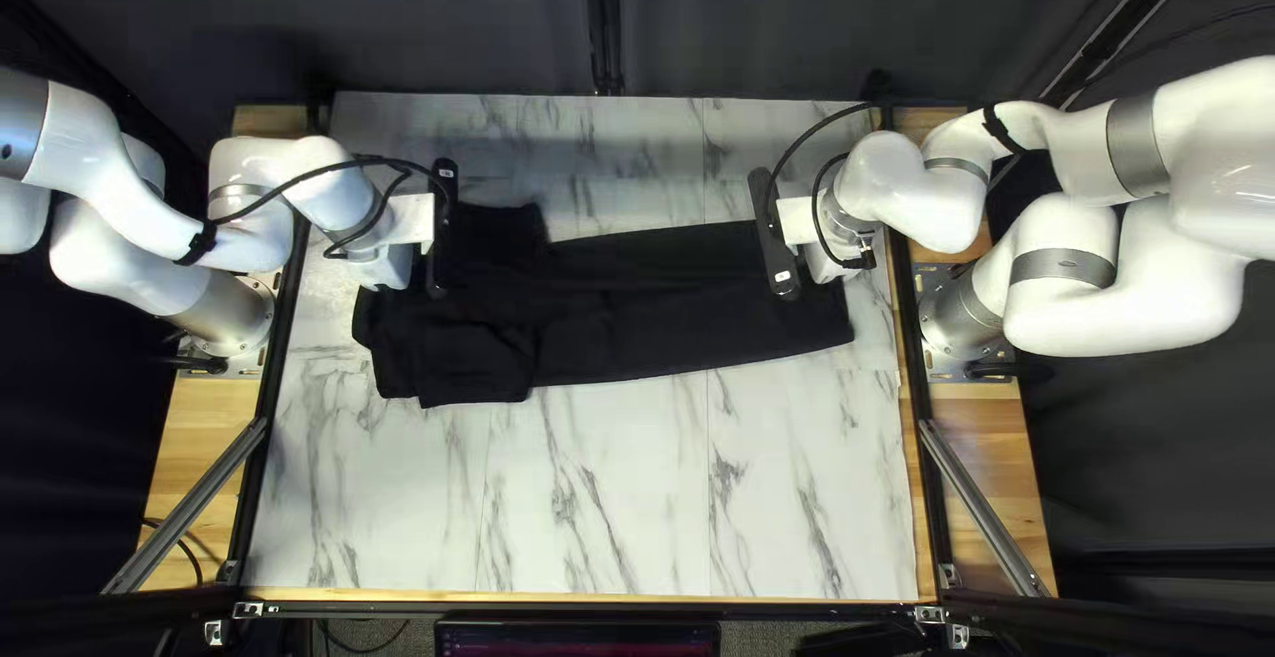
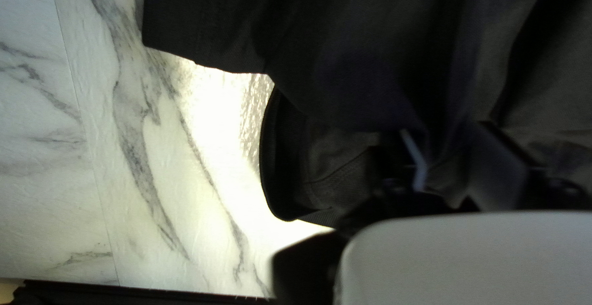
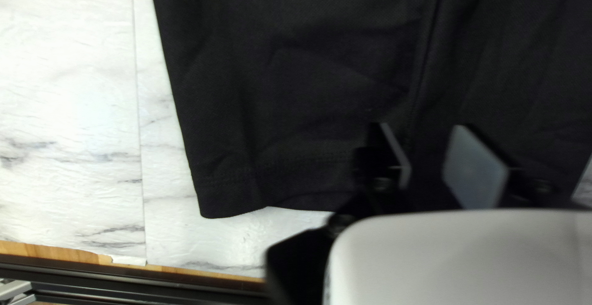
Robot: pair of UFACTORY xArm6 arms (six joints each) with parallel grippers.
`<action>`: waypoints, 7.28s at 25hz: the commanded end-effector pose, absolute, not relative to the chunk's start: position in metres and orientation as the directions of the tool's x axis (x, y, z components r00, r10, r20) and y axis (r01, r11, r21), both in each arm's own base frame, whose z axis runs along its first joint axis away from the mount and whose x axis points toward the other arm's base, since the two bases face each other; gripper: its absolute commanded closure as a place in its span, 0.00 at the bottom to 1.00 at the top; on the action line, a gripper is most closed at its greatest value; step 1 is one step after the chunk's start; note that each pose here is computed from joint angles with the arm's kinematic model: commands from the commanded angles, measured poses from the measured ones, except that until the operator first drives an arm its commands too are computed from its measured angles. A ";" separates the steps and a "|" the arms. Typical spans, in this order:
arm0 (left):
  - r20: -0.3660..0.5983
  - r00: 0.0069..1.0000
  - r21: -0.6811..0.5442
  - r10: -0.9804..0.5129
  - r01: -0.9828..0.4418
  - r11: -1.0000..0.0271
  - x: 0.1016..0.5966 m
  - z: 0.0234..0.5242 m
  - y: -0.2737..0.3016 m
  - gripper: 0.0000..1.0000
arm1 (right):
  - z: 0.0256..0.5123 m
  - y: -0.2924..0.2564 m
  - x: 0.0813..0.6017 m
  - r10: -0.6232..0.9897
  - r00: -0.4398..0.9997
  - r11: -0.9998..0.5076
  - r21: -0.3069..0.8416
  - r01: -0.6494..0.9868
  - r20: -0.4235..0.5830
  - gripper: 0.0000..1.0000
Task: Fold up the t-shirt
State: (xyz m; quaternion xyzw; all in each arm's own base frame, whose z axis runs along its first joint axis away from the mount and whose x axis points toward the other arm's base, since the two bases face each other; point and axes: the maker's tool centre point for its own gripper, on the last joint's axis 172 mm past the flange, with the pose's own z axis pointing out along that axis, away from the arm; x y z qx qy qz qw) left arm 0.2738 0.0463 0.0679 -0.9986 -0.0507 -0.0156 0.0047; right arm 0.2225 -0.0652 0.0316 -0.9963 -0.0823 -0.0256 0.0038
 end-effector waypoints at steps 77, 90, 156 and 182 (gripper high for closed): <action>-0.050 0.947 0.199 0.316 0.320 -0.926 0.290 0.054 0.009 1.00 | 0.038 -0.053 0.226 0.163 0.985 -0.987 0.009 0.162 0.056 0.00; 0.016 0.958 0.170 0.286 0.280 -0.945 0.309 0.102 0.036 1.00 | 0.040 -0.050 0.222 0.152 0.987 -0.988 0.009 0.151 0.053 0.00; 0.122 0.991 -0.019 0.059 0.061 -0.998 0.314 0.163 0.147 1.00 | 0.038 -0.054 0.210 0.098 0.995 -0.995 0.023 0.097 0.033 0.00; 0.126 0.990 -0.022 0.064 0.068 -0.997 0.310 0.161 0.148 1.00 | 0.030 -0.079 0.210 0.127 0.992 -0.992 0.025 0.127 -0.003 1.00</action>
